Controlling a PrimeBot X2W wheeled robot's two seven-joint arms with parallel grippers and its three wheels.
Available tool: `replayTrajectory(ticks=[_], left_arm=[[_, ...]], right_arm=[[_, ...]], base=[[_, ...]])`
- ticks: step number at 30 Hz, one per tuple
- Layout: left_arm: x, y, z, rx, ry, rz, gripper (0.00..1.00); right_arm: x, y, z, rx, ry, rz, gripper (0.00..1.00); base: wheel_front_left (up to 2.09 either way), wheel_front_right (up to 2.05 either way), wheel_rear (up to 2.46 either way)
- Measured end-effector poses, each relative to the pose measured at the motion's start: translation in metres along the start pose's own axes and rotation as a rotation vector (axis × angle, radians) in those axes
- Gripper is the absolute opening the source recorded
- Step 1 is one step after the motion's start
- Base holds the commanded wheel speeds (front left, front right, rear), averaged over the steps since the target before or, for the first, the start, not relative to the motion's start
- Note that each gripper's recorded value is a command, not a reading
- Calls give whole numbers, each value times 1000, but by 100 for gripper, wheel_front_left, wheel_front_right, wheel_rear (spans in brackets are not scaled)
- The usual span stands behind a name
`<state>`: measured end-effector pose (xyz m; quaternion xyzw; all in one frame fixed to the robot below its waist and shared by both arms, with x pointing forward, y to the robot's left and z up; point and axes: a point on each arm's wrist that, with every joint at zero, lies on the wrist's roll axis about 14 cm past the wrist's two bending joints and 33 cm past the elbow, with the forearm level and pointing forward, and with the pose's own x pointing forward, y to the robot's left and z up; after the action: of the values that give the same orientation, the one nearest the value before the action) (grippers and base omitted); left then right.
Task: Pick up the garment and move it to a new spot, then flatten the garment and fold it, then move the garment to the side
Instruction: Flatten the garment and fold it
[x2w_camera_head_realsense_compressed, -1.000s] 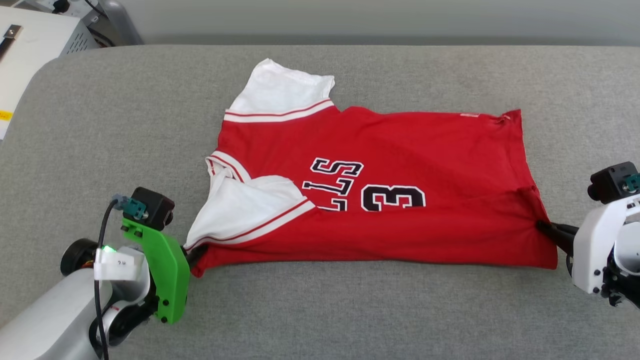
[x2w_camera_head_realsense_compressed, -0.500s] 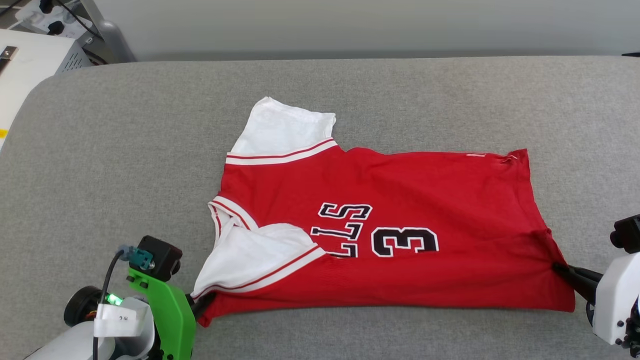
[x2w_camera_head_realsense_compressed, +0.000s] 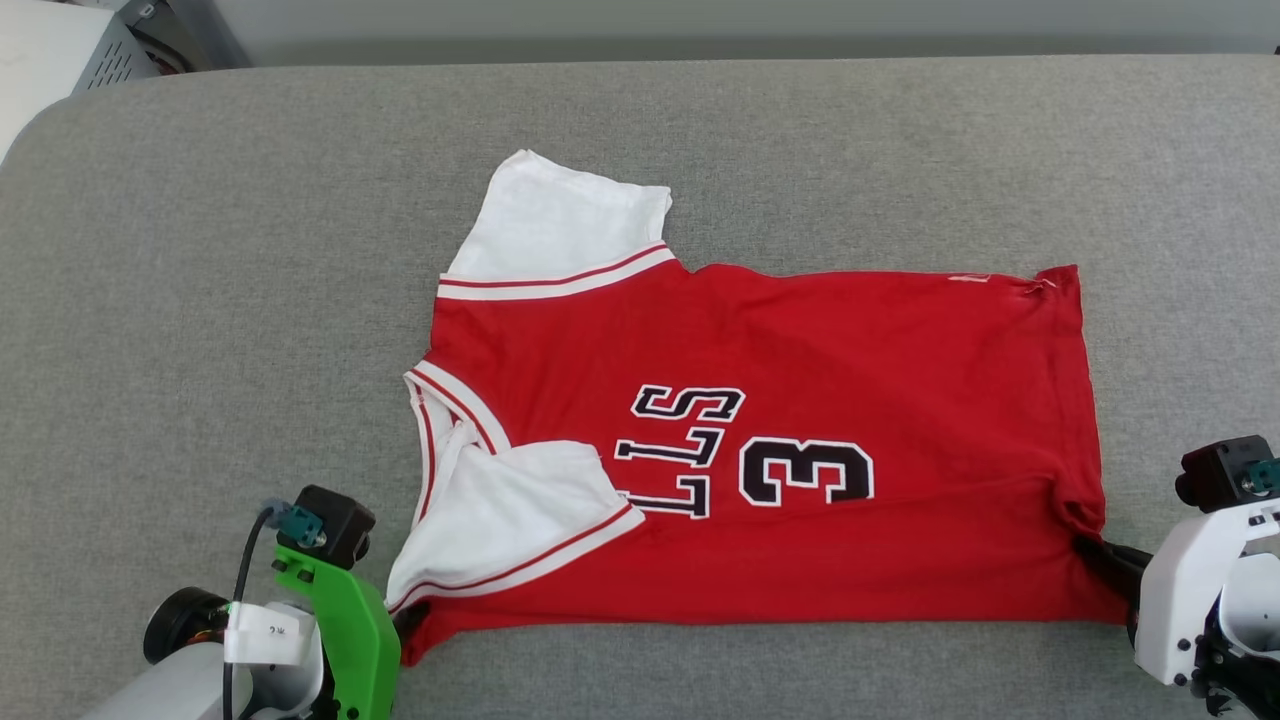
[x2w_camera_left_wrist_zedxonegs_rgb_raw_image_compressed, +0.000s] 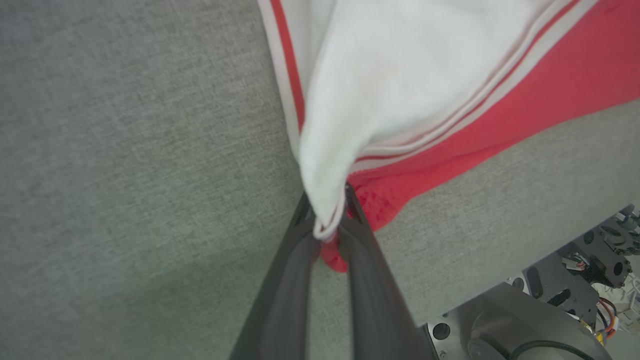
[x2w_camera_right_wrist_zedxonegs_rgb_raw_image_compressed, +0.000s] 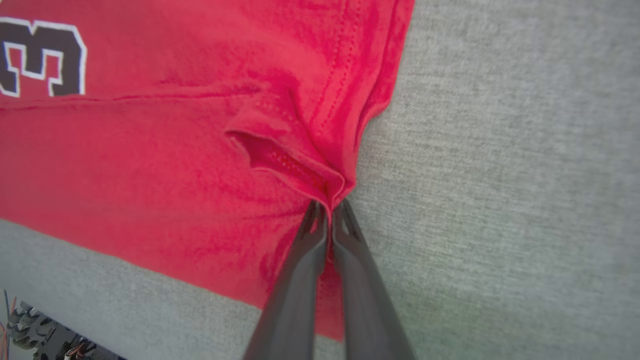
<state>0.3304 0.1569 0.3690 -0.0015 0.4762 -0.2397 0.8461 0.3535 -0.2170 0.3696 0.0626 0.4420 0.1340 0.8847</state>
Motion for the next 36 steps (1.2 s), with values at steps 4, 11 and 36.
replayTrajectory(ticks=[4,11,36], left_arm=[[0,2,8,-16,-54,10,100],[-29,20,57,21,-266,80,100],[-6,43,322,294,-546,116,100]], right_arm=[[1,1,2,6,-32,0,100],[-17,5,50,-48,-288,-12,100],[-51,34,169,-164,-921,-78,100]], base=[[0,0,0],[0,0,0],[0,0,0]])
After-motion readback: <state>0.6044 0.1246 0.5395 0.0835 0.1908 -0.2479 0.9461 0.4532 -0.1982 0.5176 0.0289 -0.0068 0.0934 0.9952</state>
